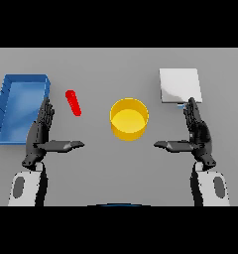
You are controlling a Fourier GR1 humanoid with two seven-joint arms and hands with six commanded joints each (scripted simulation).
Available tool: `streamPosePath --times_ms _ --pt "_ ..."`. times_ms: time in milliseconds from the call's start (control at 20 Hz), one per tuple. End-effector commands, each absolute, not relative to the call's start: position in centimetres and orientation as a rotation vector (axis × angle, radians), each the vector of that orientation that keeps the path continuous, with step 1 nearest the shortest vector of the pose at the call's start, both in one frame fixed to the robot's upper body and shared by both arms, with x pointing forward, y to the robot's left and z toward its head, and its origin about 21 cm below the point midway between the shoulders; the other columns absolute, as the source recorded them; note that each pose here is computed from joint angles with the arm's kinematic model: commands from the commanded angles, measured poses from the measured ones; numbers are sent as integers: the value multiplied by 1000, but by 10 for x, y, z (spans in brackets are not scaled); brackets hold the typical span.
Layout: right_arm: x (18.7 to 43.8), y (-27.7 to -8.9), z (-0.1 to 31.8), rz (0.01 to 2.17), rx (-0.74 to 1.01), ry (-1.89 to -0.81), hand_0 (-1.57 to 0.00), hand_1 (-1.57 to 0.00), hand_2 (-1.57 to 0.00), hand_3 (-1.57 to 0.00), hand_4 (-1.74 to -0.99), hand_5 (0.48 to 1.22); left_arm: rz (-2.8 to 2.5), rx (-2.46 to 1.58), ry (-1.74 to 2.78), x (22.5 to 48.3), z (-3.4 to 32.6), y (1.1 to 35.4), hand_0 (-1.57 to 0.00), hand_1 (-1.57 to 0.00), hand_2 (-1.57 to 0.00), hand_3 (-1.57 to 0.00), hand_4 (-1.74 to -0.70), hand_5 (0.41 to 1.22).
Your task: Pick up the red beaker and tilt it to pour out 1 green nut into yellow bowl. Pick up the yellow bowl and place it on the metallic measuring scale.
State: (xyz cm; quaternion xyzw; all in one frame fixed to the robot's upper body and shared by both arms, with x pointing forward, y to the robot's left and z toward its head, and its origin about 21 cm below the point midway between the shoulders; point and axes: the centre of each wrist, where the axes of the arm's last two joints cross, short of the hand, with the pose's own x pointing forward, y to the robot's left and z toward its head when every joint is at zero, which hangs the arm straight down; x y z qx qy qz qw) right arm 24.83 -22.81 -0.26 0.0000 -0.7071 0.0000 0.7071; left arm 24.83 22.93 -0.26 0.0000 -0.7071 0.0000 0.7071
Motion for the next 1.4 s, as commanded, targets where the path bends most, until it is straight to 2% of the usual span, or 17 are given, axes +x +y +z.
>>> streamPosePath --times_ms 0,250,350,450,750,950,1350 --pt "248 -228 -3 -2 0 -1572 1 1 1 1 -1167 599 2 2 -1571 248 -2 231 1 1 1 1 -1151 599" --pt "241 -230 -4 2 0 -1577 1 1 1 1 -1167 599 7 6 -1569 248 -3 242 1 1 1 1 -1151 599" --pt "225 -228 -2 202 -189 -1675 1 1 1 1 -1163 595 -113 51 -1605 234 7 249 1 1 1 1 -1156 599" --pt "218 -226 -1 267 -259 -1677 1 1 1 1 -1160 591 -154 65 -1588 228 11 247 1 1 1 1 -1161 599" --pt "211 -220 4 256 -238 -1671 1 1 1 1 -1199 603 -225 90 -1559 227 11 244 1 1 1 1 -1159 602" --pt "209 -226 6 270 -232 -1684 1 1 1 1 -1236 623 -252 73 -1543 249 -2 233 1 1 1 1 -1208 615" --pt "215 -224 9 257 -206 -1702 1 1 1 1 -1278 634 -281 108 -1534 299 -17 224 1 1 1 1 -1262 668"
